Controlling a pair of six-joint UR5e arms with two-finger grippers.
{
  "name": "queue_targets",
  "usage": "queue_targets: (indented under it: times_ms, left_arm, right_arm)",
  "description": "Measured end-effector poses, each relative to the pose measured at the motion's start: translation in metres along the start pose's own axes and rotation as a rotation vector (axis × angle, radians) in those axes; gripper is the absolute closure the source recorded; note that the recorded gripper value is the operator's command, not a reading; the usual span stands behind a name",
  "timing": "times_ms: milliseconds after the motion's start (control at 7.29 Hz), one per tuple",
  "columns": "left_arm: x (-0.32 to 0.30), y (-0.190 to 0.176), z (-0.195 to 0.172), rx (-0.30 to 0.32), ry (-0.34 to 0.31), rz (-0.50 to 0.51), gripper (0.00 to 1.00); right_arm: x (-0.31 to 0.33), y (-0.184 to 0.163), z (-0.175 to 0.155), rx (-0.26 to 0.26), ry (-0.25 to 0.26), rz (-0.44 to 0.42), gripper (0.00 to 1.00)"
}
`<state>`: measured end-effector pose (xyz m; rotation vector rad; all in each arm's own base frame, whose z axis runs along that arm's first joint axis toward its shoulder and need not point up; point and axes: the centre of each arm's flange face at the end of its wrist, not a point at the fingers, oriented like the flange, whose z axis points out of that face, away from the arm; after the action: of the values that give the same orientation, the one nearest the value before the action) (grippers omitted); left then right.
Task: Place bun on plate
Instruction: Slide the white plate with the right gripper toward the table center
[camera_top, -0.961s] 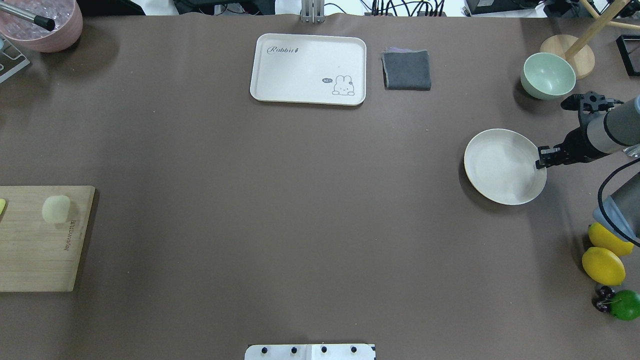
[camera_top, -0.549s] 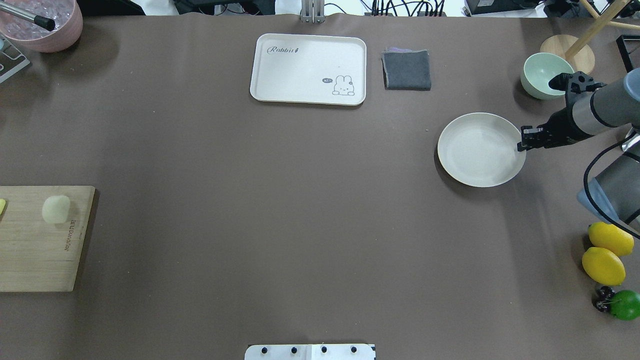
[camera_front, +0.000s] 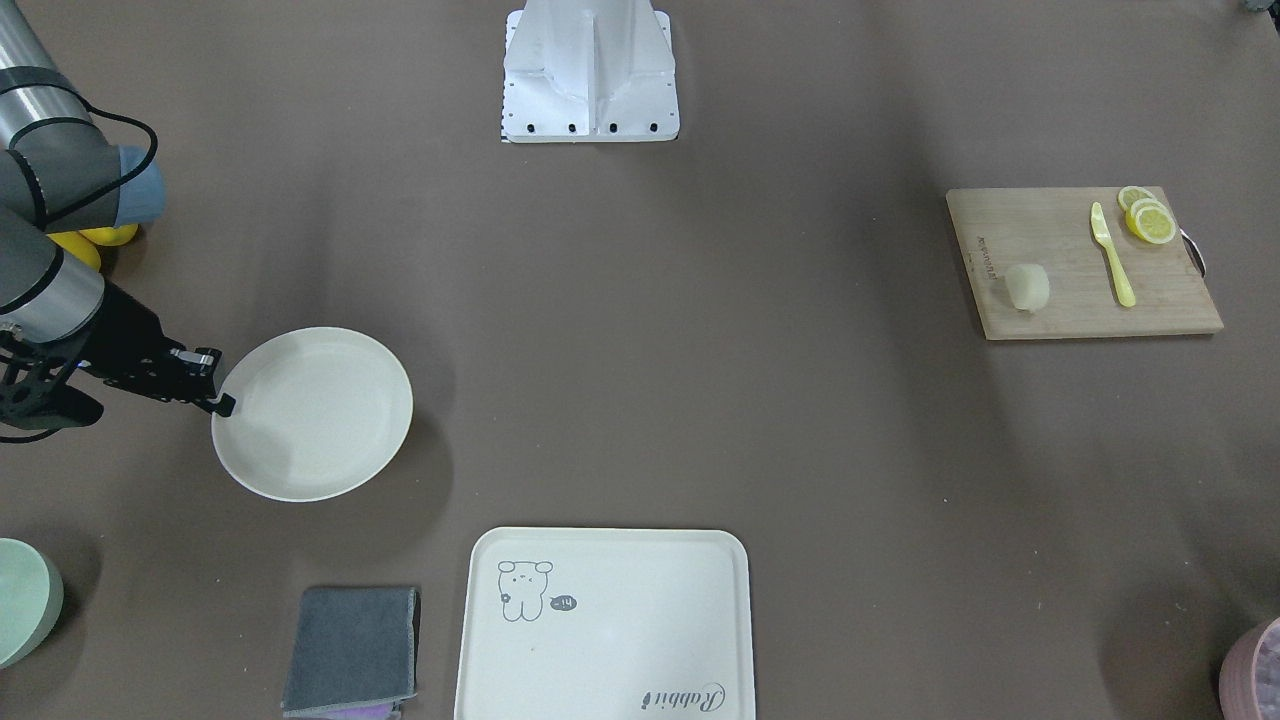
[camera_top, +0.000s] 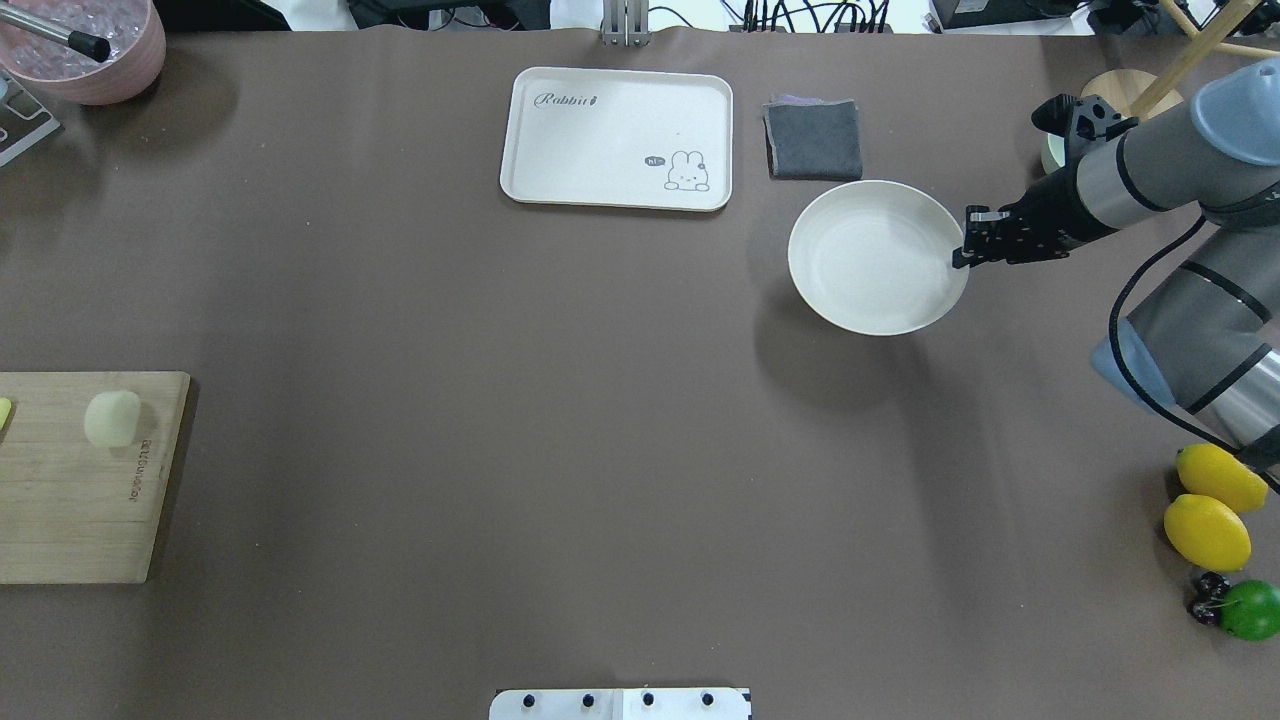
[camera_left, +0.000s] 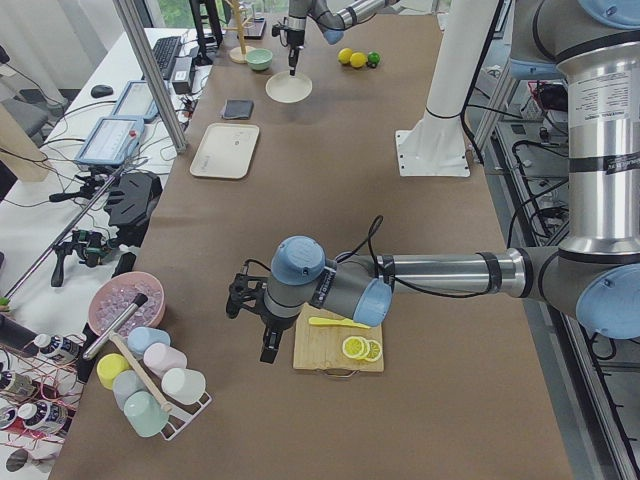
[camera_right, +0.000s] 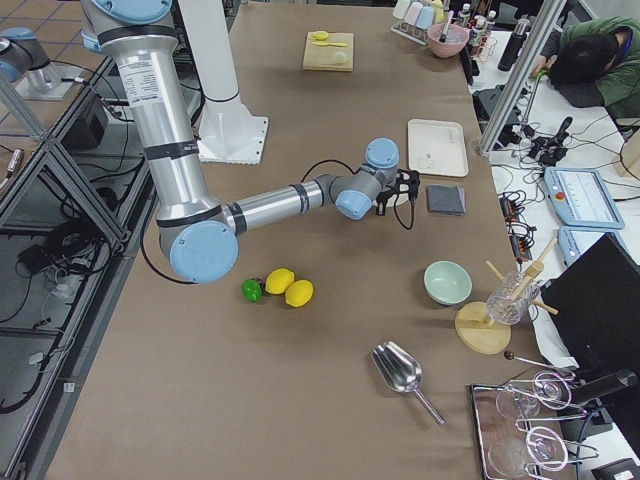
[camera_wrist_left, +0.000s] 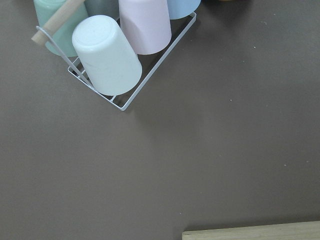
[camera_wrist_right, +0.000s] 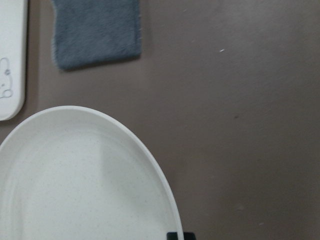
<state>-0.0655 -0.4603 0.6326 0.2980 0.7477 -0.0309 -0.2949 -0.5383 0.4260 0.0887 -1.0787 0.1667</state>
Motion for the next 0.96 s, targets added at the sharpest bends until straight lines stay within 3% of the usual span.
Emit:
queue_targets:
  times_ms: [412,961]
  left_arm:
    - [0.076,-0.005,0.037,0.021,0.100,-0.090,0.02]
    - [0.145,-0.006,0.073,-0.002,0.139,-0.088,0.02]
  right_arm:
    - [-0.109,0.073,0.038,0.019,-0.054,0.057,1.00]
    - [-0.227,0.144,0.093,0.036,0.019,0.053,1.00]
